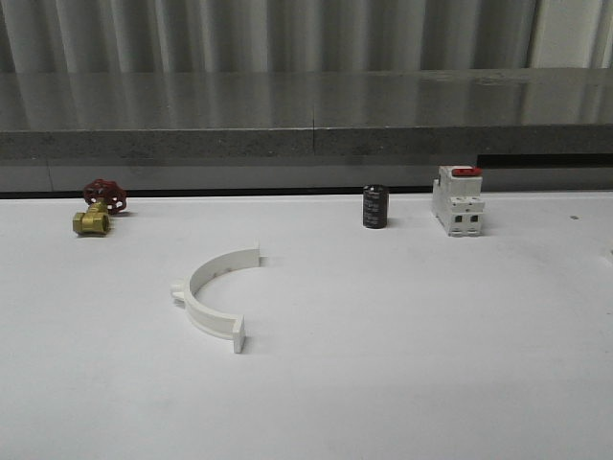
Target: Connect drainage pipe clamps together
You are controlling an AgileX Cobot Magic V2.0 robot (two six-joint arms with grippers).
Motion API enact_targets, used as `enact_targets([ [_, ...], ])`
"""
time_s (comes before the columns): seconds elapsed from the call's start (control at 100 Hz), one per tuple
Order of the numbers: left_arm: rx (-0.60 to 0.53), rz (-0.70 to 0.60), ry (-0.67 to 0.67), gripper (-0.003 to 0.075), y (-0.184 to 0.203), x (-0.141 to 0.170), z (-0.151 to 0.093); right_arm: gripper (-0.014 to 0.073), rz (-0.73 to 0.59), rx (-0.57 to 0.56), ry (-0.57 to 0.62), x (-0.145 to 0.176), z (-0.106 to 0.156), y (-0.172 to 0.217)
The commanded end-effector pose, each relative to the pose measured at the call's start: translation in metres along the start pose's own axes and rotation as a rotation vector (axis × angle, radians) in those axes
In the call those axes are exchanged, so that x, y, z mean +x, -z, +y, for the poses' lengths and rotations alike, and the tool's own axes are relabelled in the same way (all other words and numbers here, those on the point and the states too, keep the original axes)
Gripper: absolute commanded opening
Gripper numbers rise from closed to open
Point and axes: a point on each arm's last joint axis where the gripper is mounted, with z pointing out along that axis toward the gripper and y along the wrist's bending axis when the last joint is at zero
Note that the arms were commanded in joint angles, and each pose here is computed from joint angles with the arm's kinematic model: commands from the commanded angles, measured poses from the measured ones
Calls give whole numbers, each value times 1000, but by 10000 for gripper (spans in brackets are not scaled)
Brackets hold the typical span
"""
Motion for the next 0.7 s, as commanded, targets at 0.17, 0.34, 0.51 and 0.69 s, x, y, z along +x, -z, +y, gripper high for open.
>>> enact_targets([
  [0.17,28,-211,9,546,38,22,3,-66,-114,1,-2,-14,0,2],
  [0.34,32,-267,14,530,51,33,5,-66,-114,1,-2,-14,0,2],
  [0.51,34,-293,16,312,56,34,5,-66,-114,1,-2,-14,0,2],
  [0.69,34,-293,16,11,56,34,5,-66,-132,0,-2,-16,0,3],
])
